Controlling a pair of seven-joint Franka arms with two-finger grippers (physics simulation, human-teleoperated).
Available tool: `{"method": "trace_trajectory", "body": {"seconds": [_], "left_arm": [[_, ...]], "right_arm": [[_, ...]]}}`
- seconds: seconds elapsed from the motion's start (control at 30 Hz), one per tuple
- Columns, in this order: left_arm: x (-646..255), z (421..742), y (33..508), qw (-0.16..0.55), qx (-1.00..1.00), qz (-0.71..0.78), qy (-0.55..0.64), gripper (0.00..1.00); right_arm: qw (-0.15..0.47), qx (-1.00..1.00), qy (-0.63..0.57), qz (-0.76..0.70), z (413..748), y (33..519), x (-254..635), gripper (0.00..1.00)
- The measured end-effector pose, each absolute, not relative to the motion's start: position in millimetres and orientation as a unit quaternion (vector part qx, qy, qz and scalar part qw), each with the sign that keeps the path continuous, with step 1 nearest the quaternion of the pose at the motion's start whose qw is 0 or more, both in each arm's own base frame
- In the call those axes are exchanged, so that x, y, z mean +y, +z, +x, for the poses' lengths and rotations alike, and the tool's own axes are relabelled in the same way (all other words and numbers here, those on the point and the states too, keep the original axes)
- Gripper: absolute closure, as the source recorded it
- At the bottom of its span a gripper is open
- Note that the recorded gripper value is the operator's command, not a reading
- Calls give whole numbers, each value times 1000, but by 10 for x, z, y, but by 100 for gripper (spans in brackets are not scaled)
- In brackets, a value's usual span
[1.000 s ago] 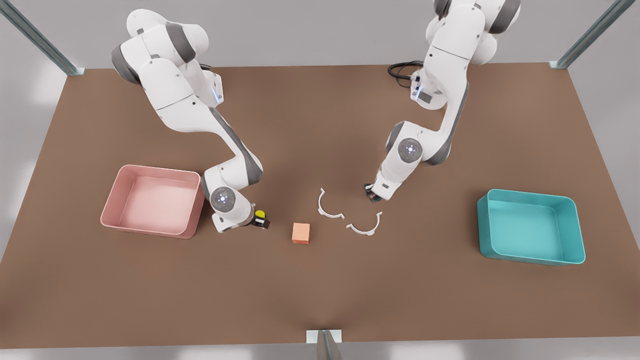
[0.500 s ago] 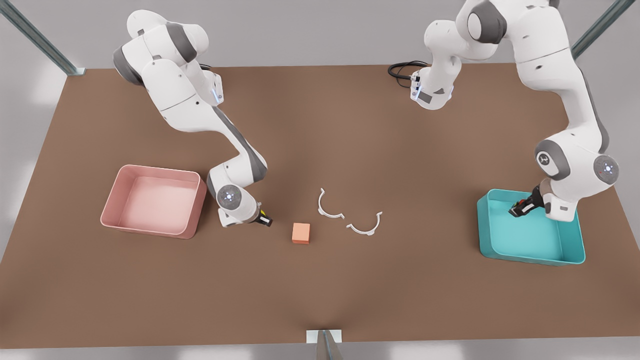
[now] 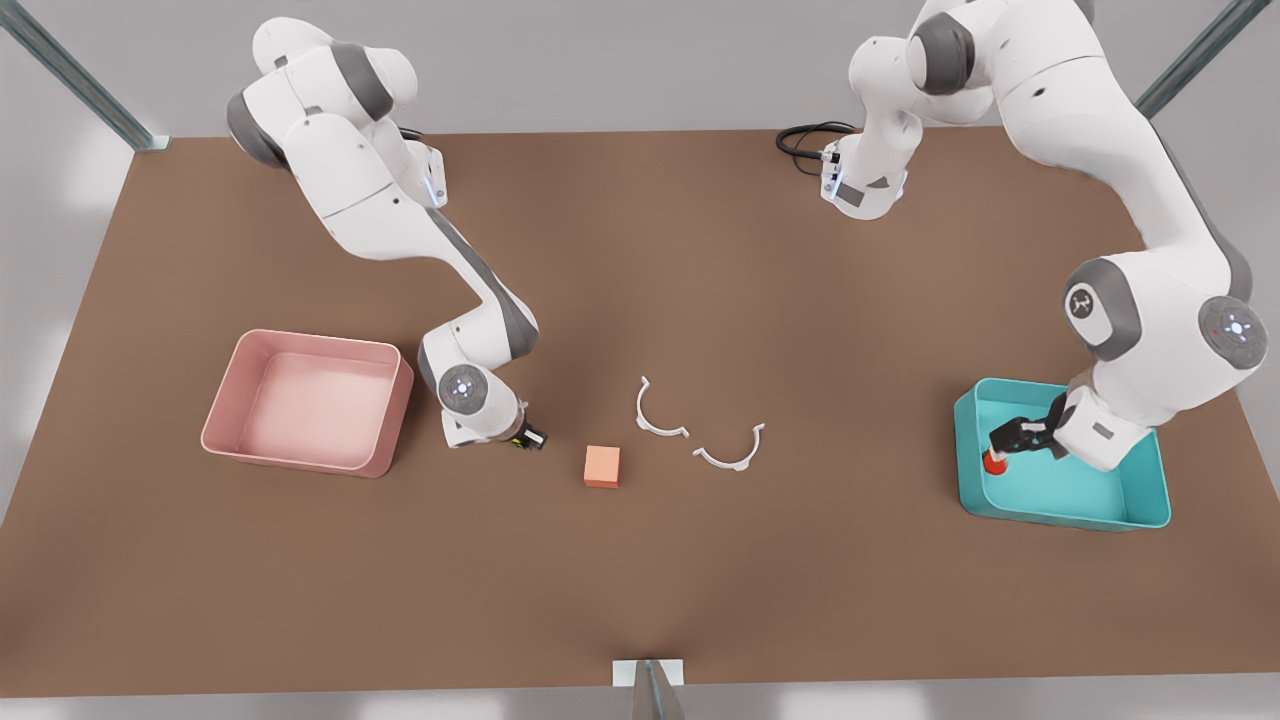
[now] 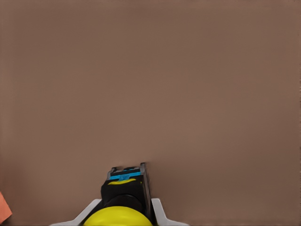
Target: Place the red button in the blue storage box with the left arm, and place the yellow button in the pink storage box with the right arm
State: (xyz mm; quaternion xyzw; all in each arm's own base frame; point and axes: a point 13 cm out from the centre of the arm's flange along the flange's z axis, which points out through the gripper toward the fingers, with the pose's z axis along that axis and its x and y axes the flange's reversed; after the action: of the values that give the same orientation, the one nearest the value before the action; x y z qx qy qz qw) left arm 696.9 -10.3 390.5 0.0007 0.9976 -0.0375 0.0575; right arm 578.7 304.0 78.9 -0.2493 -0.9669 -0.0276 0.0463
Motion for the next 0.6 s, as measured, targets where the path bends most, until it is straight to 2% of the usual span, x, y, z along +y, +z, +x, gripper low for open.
{"method": "trace_trajectory", "body": {"seconds": [0.1, 0.17, 0.23, 0.3, 0.6], "left_arm": [[-782, 6581, 4664, 56, 993, 92, -54, 0], [-812, 6310, 4996, 56, 992, 110, -37, 0], [-737, 6095, 5043, 42, 993, 110, -17, 0], [-683, 6016, 5016, 29, 994, 107, -2, 0], [-449, 5932, 4930, 2, 996, 80, 28, 0]], "right_arm": [[29, -968, -27, -248, 5961, 1028, 2850, 59], [20, -970, -20, -240, 6047, 1115, 2665, 59], [16, -972, -15, -236, 6116, 1175, 2415, 59], [12, -974, -8, -227, 6110, 1265, 2210, 59], [5, -980, 14, -200, 6122, 1928, 1144, 59]]}}
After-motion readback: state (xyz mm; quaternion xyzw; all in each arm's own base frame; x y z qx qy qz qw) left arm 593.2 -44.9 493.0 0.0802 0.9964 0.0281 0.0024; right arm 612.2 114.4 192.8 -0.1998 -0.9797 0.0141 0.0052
